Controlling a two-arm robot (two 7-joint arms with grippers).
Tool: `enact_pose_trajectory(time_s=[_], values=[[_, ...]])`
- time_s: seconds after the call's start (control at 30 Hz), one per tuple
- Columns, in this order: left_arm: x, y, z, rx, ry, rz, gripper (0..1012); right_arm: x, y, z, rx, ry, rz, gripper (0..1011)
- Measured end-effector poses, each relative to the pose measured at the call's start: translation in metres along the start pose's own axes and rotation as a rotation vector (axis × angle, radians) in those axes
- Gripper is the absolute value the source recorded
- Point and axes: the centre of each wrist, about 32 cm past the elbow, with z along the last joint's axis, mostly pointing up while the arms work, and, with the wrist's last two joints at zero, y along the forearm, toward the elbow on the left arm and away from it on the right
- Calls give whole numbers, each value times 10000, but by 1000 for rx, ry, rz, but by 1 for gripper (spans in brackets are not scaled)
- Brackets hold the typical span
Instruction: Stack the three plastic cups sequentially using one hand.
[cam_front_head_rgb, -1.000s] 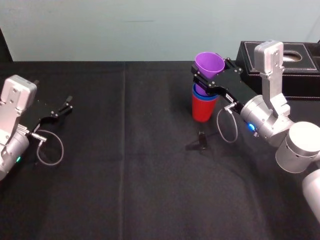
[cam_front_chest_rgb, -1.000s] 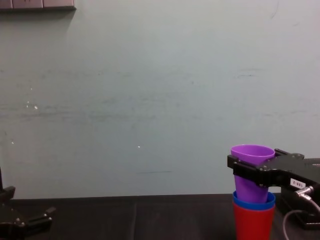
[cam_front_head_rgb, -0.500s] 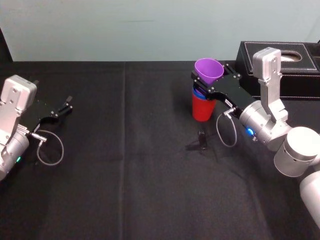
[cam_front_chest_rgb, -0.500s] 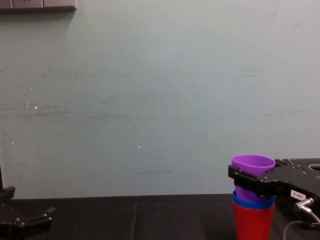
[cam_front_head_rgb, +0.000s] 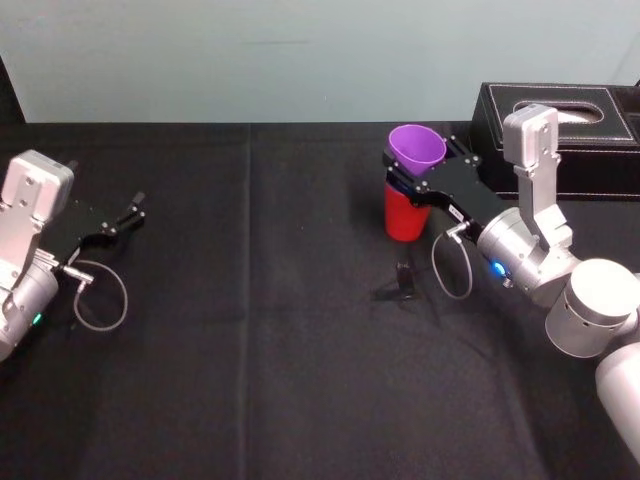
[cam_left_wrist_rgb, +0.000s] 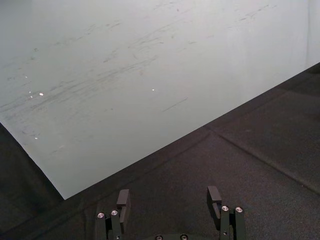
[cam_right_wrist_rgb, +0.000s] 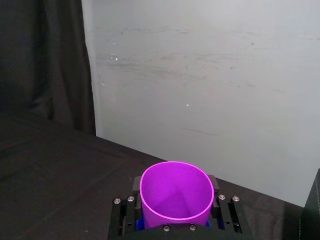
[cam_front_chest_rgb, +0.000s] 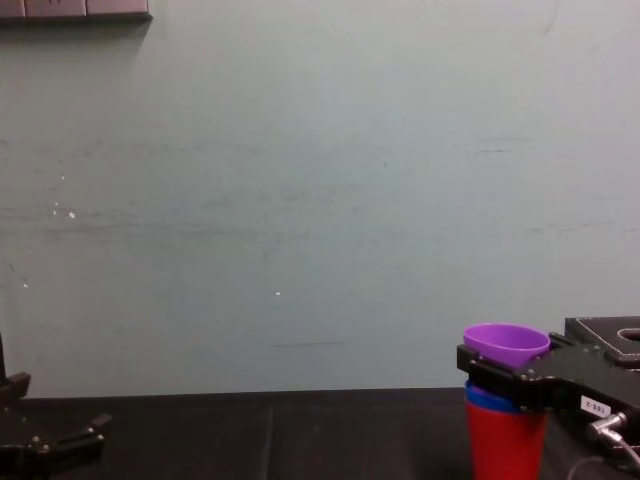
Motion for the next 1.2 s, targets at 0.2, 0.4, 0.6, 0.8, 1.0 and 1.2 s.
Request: enact_pose_trajectory(time_s=[0.2, 0.4, 0.6, 0.8, 1.0, 1.2], values=[[0, 0, 0, 0, 0, 0, 1005, -5, -8, -31, -8, 5, 9, 739], [0, 0, 0, 0, 0, 0, 1005, -11, -19, -49, -12, 10, 16, 739], [0, 0, 0, 0, 0, 0, 1004, -21, -33, -44, -9, 8, 22, 739], [0, 0, 0, 0, 0, 0, 1005, -29, -47, -49, -3, 2, 21, 739], [0, 0, 0, 0, 0, 0, 1005, -28, -45, -47, -3, 2, 20, 739], [0, 0, 0, 0, 0, 0, 1005, -27, -44, -45, -4, 3, 20, 808]])
